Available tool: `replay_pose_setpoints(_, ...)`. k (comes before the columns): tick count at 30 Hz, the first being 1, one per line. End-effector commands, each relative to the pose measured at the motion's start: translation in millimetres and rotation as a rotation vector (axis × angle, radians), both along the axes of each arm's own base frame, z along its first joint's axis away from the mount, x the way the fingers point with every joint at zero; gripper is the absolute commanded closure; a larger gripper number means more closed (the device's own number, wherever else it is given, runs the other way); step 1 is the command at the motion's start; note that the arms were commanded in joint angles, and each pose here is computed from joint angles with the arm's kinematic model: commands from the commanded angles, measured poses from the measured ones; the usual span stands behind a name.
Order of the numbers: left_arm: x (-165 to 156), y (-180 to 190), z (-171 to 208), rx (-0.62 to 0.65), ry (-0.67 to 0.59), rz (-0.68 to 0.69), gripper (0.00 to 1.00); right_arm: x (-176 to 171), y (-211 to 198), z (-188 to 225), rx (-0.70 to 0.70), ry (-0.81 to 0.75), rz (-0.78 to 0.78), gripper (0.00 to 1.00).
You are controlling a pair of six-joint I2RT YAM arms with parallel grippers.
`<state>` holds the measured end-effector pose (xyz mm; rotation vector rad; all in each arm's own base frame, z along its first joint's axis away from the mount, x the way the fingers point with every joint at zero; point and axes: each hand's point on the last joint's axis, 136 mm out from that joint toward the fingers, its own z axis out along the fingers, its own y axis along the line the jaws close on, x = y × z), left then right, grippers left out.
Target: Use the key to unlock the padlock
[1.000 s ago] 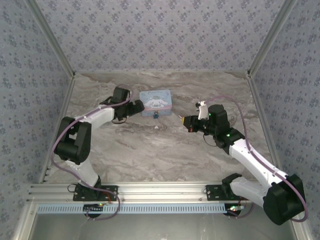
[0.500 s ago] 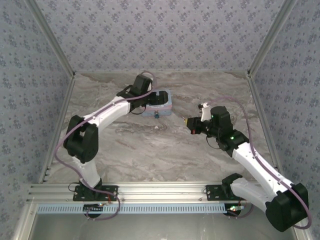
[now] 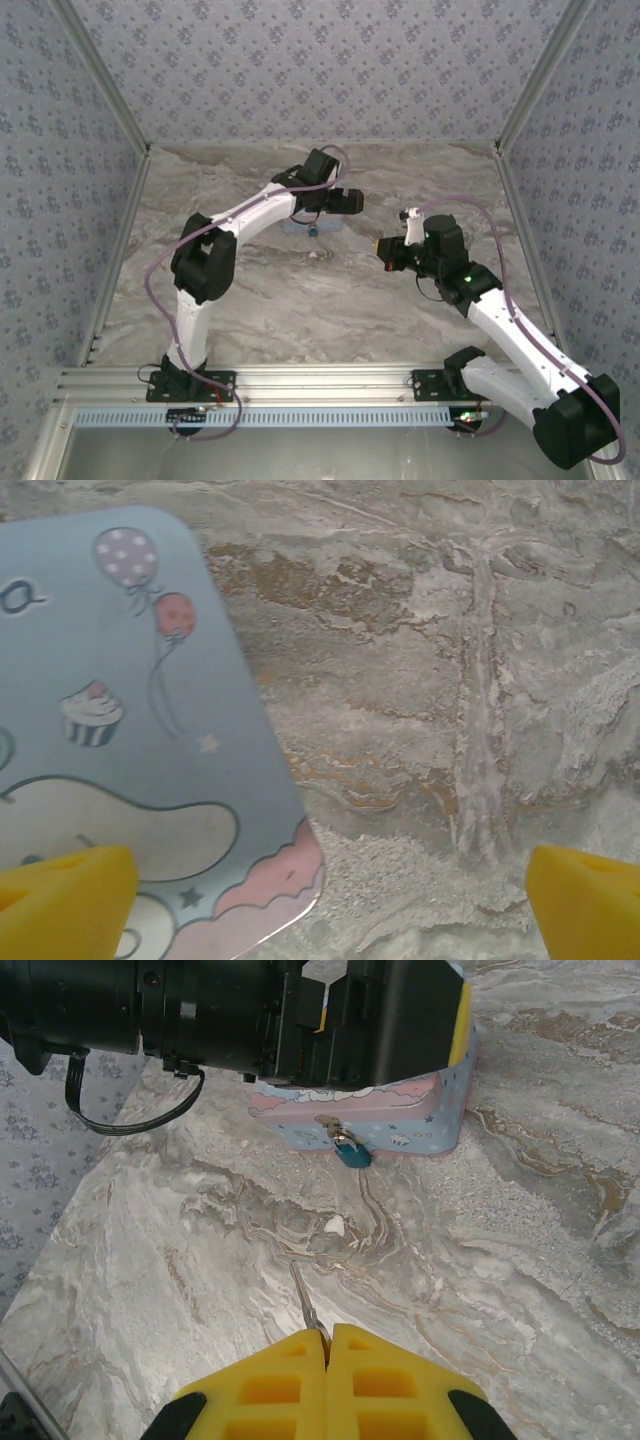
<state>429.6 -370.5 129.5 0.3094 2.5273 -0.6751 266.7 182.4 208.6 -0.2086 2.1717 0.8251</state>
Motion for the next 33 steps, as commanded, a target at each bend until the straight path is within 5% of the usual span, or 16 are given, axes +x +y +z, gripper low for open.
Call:
replay_pose_setpoints(1,-3,-11,3,0.008,0.008,-0.049,0.01,-1,-1,11,-0.010,-0.030,0.005,0.97)
replay_pose_setpoints(20,-41,-10,-30,0.089,0.081,-0.082,0.01,-4,-8,25,-0.018,-0.059,-0.010,0.97)
replay_pose_setpoints(33,-75,-32,-19,0.013,0.102,-0.146,0.01,-8,-24,26,-0.007,-0.050,-0.049,0.96)
